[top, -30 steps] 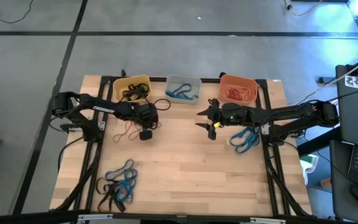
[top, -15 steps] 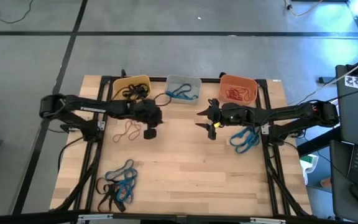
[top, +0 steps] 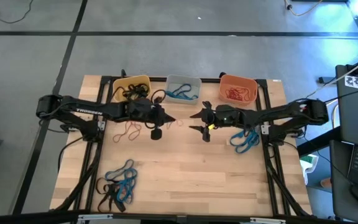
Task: Sort rubber bands into baskets
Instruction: Put the red rubber band into the orange bin
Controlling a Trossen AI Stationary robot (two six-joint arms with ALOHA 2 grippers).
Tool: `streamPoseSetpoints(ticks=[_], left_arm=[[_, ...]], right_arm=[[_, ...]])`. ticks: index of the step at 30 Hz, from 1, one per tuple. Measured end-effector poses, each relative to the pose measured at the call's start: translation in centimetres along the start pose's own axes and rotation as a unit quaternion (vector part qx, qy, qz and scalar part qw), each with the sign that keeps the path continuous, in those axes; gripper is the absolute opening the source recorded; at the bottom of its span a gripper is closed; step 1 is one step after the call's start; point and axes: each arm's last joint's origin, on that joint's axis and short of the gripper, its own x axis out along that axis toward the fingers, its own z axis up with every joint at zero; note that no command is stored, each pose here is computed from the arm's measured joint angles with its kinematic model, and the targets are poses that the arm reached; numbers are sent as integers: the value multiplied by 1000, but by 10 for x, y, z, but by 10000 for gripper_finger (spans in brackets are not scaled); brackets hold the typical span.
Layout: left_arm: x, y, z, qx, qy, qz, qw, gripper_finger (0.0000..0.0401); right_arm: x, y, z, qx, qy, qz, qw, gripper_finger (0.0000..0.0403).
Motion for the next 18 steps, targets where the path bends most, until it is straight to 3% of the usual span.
streamPoseSetpoints(ticks=[5, 18], left_arm=[[0, -7, 9, 6, -48, -26, 998, 1], [16, -16, 16, 27, -118, -30, 992, 1]], right_arm=[[15, 1, -6, -1, -27, 18, 999, 225], [36, 6, -8, 4, -124, 69, 990, 225]])
